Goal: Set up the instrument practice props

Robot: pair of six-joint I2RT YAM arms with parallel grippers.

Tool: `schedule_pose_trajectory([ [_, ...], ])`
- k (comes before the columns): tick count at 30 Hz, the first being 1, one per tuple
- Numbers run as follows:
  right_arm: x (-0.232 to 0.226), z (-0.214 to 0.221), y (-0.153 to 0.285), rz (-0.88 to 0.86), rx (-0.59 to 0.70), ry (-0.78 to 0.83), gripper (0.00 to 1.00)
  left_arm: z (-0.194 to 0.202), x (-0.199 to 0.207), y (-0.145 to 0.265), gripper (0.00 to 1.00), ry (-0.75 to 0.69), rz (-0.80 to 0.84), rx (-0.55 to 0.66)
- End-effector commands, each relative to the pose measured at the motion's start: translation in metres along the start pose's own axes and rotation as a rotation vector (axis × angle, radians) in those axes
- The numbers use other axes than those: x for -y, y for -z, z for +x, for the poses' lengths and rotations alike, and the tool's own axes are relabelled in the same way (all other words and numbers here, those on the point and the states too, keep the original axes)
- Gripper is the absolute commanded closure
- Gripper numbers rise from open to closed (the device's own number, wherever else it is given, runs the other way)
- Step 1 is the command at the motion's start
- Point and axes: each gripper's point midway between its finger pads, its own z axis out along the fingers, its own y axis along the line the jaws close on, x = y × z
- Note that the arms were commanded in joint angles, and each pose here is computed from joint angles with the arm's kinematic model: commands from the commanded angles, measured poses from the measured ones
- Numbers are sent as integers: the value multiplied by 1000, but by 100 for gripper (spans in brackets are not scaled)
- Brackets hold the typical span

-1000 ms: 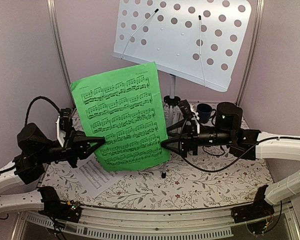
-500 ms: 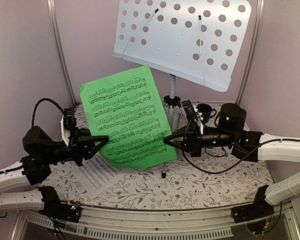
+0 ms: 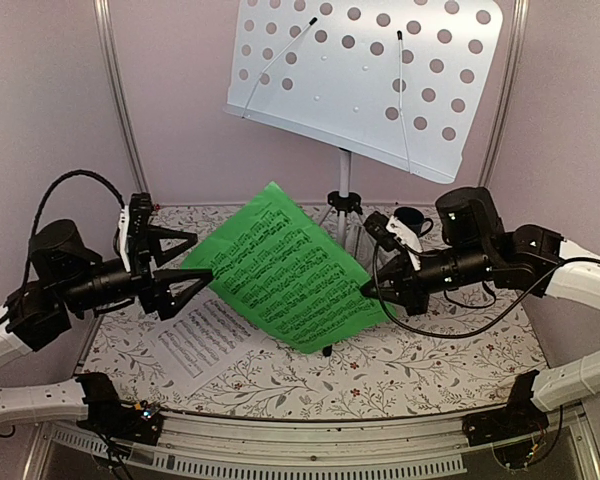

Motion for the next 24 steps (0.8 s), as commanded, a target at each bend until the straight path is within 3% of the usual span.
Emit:
schedule_pose_trajectory([
  [1, 11, 43, 15, 132, -261, 42, 100, 16, -14, -4, 1, -78, -63, -188],
  [4, 15, 63, 13, 188, -401, 79, 100, 7, -7, -15, 1, -118, -8, -243],
  [9, 4, 56, 11, 187, -495, 122, 100, -14, 3, -33, 2, -174, 74, -332],
  [24, -29, 44, -7, 134, -558, 207, 100, 2, 27, -82, 11, -378, 271, -556],
])
